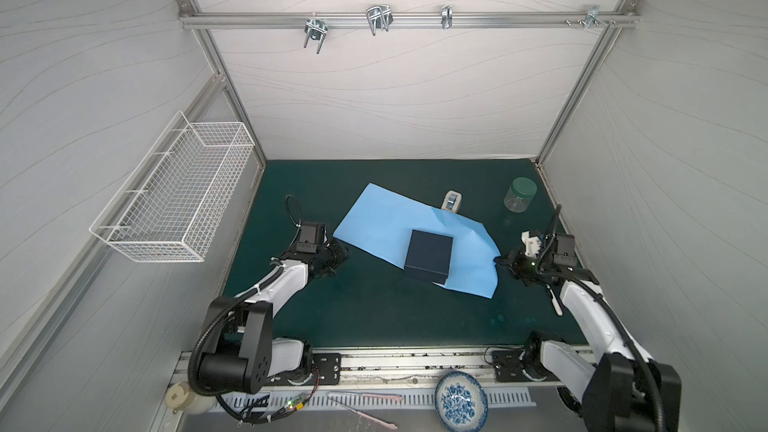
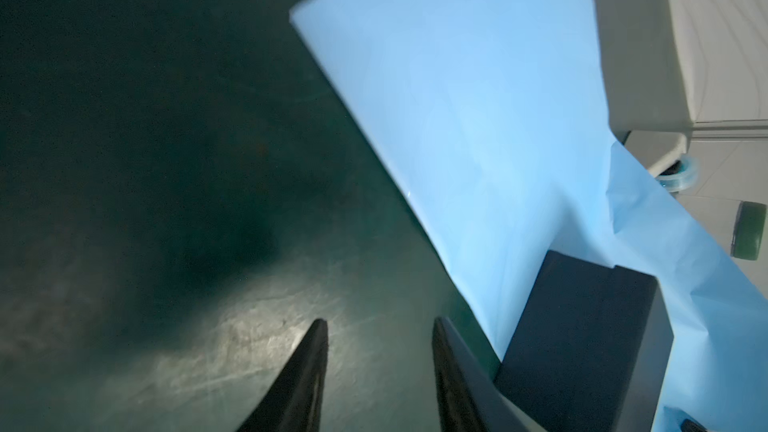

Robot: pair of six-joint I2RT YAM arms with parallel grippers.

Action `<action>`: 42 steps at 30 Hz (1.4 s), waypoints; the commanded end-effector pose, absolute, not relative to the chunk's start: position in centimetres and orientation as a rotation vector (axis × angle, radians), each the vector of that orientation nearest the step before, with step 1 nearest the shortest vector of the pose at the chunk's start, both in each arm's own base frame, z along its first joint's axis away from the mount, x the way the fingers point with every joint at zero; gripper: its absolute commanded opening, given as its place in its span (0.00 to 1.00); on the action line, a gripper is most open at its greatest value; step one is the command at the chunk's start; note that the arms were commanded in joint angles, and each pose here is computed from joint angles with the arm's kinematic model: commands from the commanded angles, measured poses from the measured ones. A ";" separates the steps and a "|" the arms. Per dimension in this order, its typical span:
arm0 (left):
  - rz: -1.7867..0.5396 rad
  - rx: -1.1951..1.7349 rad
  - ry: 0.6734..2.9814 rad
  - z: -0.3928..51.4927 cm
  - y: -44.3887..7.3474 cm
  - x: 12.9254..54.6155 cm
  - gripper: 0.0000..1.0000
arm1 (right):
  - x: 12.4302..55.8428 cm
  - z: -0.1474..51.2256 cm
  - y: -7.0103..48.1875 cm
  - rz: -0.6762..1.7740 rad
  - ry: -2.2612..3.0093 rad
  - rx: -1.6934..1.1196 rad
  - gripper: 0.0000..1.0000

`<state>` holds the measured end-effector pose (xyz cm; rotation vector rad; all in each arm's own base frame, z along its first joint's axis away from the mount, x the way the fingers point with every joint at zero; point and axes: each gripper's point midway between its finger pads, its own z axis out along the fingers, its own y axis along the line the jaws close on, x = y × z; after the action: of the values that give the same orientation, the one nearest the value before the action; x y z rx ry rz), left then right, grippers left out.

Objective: Wrap the gift box in paper

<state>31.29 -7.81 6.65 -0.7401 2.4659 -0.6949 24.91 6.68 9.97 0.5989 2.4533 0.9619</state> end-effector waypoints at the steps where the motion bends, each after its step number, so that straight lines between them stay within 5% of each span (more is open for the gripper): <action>1: -0.667 -0.759 2.318 10.6 -7.1 35.5 0.49 | 24.3 9.0 5.7 0.895 2.499 0.641 0.00; 11: -0.534 -0.610 2.500 7.0 -9.3 46.1 0.50 | 29.6 9.3 2.8 0.716 2.434 0.715 0.00; 21: -0.415 -0.468 2.669 3.5 -9.6 50.3 0.50 | 34.5 8.4 1.7 0.524 2.458 0.682 0.00; 32: -0.490 -0.386 2.738 1.1 -12.2 47.5 0.47 | 35.7 7.9 4.2 0.516 2.532 0.531 0.00; 42: -0.539 -0.558 2.786 -1.0 -11.1 37.6 0.41 | 34.2 7.6 6.1 0.579 2.590 0.456 0.00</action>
<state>42.86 -11.33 2.35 -0.4556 2.6358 -0.5526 35.37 5.01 7.71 0.5067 2.5512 0.5496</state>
